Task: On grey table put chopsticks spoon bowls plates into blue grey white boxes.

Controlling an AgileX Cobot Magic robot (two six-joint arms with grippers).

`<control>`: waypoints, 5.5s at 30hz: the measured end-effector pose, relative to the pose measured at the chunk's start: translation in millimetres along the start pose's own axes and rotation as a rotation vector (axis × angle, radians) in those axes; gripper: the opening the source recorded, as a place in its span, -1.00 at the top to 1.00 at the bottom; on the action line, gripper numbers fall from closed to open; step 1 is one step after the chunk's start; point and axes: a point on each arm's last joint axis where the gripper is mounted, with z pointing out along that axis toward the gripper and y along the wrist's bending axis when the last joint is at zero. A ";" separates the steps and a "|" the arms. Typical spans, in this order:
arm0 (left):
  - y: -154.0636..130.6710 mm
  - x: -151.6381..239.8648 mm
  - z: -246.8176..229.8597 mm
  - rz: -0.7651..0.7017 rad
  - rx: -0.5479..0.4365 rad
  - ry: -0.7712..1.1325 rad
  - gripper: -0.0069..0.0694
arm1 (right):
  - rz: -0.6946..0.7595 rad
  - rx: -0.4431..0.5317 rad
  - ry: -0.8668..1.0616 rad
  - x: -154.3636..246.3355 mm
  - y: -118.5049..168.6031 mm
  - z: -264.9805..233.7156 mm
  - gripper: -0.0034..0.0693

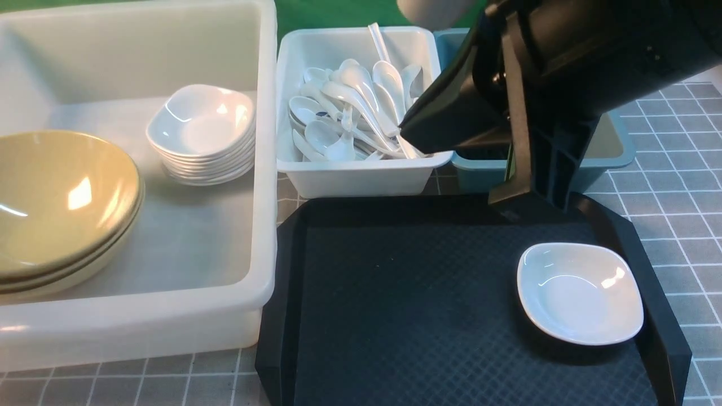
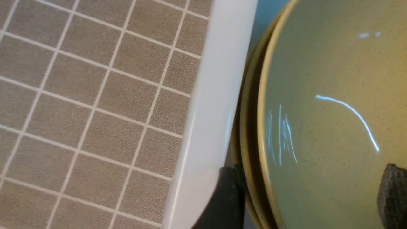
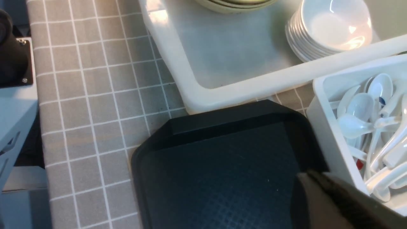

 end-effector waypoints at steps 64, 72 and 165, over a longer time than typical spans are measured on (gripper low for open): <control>-534.2 216.9 98.4 1.097 0.635 0.226 -0.07 | 0.600 0.351 0.210 175.9 54.2 -72.6 0.75; -540.1 178.5 53.6 1.093 0.666 0.186 0.76 | 0.582 0.354 0.209 170.2 50.4 -67.8 0.74; -99.8 205.9 -140.1 0.489 0.281 -0.529 0.84 | 0.286 0.274 -0.508 134.1 55.1 -48.6 0.69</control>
